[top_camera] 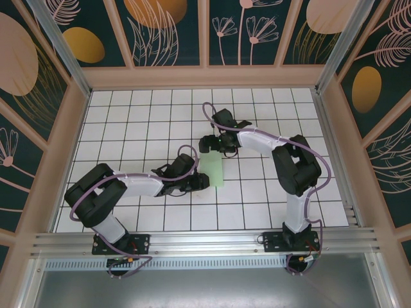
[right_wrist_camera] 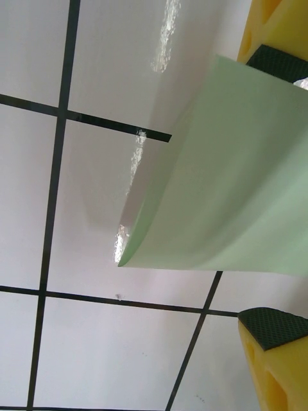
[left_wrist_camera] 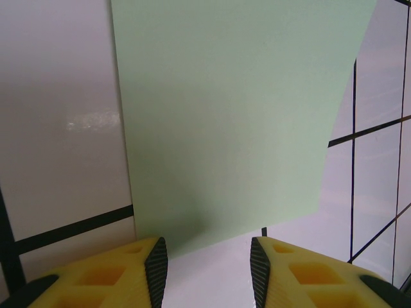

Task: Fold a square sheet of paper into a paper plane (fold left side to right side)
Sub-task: Fold the triangle a second time at the center of the table.

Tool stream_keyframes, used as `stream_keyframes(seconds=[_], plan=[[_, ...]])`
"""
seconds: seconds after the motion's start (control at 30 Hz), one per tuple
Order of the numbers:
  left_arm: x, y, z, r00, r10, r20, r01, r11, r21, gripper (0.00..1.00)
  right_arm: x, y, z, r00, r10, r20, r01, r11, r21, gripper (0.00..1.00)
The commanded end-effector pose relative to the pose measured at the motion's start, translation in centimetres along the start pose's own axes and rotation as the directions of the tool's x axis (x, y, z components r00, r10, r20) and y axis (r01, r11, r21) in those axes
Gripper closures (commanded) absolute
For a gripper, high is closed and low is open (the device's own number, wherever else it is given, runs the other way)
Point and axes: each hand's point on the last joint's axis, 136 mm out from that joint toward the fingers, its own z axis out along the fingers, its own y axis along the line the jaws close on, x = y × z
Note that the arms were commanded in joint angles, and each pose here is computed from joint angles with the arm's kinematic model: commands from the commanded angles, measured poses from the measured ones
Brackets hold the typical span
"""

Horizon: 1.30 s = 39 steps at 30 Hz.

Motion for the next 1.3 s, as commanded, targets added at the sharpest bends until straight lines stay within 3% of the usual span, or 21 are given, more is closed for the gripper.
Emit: stream_keyframes(seconds=[0.0,0.47,0.7,1.27], plan=[[0.5,0.9,1.2,1.0,0.022,-0.012,-0.022,0.999,-0.036,0.57,-1.1,1.1,-1.5,0.999,-0.042,0.033,0.042,0.999,-0.005,0.1],[0.5,0.9,1.4,1.0,0.024,-0.015,-0.025,0.999,-0.04,0.57,-2.0,1.0,-1.7,0.995,-0.093,0.034,0.092,0.995,0.031,0.1],[0.6,0.8,1.4,1.0,0.025,-0.016,-0.026,0.999,-0.037,0.57,-1.5,1.8,-1.4,0.998,-0.057,0.015,0.058,0.998,-0.029,0.1],[0.5,0.8,1.1,1.0,0.028,-0.011,-0.028,0.999,-0.037,0.57,-0.4,-1.3,0.5,1.0,-0.022,-0.019,0.022,1.0,-0.003,0.12]])
